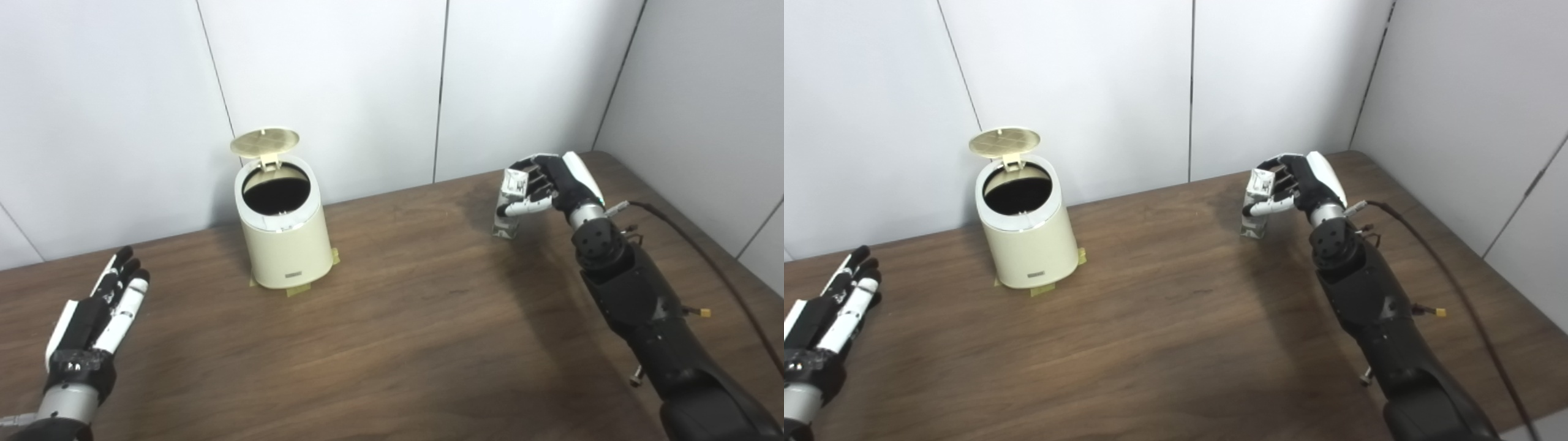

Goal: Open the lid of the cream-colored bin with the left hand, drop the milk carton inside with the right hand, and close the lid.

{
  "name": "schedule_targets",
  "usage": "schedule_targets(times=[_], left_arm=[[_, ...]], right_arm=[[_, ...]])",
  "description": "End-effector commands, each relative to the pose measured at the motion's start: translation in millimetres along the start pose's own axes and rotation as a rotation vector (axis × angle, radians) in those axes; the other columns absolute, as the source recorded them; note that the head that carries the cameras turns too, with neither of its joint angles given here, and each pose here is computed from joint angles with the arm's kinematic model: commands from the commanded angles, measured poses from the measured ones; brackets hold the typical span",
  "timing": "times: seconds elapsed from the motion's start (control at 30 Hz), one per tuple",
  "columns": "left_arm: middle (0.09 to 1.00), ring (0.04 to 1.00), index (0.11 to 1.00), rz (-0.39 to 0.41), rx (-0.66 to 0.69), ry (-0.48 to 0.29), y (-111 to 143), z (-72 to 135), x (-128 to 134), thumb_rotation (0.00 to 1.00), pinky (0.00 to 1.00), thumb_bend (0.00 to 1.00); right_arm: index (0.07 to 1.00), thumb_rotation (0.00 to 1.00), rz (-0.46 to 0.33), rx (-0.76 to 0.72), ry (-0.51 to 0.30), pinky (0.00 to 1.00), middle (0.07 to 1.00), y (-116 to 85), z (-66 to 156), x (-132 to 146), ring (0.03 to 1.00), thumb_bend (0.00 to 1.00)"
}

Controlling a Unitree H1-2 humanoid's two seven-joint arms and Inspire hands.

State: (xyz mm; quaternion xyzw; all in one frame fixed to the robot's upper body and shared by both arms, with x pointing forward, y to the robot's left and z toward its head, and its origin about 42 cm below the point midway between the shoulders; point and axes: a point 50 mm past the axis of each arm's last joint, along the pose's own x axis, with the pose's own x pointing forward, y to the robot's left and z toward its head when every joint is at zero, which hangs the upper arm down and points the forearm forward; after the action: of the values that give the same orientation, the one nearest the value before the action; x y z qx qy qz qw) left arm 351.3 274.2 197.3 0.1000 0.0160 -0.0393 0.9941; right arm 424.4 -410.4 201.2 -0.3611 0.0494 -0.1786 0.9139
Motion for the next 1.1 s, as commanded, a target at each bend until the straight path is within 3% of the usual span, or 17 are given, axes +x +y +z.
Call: schedule_targets(times=[0.0, 0.1, 0.17, 0.27, 0.37, 0.5, 0.67, 0.83, 1.07], left_arm=[[0.98, 0.973, 1.0, 0.009, 0.04, -0.086, 5, 20, 7, 0.61, 0.95, 0.27], [0.975, 0.964, 1.0, 0.009, 0.041, -0.089, 5, 22, 6, 0.66, 0.94, 0.26], [0.979, 0.971, 1.0, 0.01, 0.032, -0.091, 4, 22, 6, 0.62, 0.95, 0.25], [0.98, 0.971, 1.0, 0.009, 0.043, -0.091, 4, 22, 7, 0.65, 0.95, 0.25], [0.98, 0.979, 1.0, 0.008, 0.042, -0.086, 3, 22, 7, 0.65, 0.99, 0.26], [0.984, 0.977, 1.0, 0.009, 0.044, -0.087, 2, 20, 7, 0.64, 0.96, 0.26], [0.987, 0.983, 1.0, 0.004, 0.019, -0.09, 0, 20, 8, 0.65, 0.95, 0.27], [0.974, 0.971, 1.0, 0.024, 0.022, -0.074, -5, 21, 8, 0.56, 0.95, 0.25], [0.968, 0.956, 1.0, 0.018, 0.047, -0.08, -12, 15, 7, 0.62, 0.96, 0.27]], right_arm=[[0.523, 0.0, -0.099, 0.022, -0.101, 0.52, 0.466, -22, 29, 14, 0.473, 0.52], [0.495, 0.0, -0.105, 0.015, -0.101, 0.46, 0.477, -23, 29, 13, 0.451, 0.52], [0.497, 0.0, -0.105, 0.015, -0.092, 0.43, 0.466, -23, 28, 13, 0.441, 0.52], [0.513, 0.0, -0.107, 0.013, -0.089, 0.41, 0.461, -24, 27, 13, 0.429, 0.52], [0.509, 0.0, -0.112, 0.012, -0.096, 0.4, 0.464, -24, 26, 11, 0.419, 0.52], [0.496, 0.0, -0.127, 0.025, -0.129, 0.43, 0.486, -25, 32, 6, 0.426, 0.52], [0.476, 0.0, -0.142, 0.056, -0.217, 0.45, 0.509, -21, 63, -9, 0.43, 0.52], [0.503, 0.0, -0.12, 0.085, -0.346, 0.39, 0.503, -17, 99, -23, 0.403, 0.52], [0.48, 0.0, -0.085, 0.093, -0.446, 0.43, 0.499, -9, 144, -36, 0.439, 0.52]])
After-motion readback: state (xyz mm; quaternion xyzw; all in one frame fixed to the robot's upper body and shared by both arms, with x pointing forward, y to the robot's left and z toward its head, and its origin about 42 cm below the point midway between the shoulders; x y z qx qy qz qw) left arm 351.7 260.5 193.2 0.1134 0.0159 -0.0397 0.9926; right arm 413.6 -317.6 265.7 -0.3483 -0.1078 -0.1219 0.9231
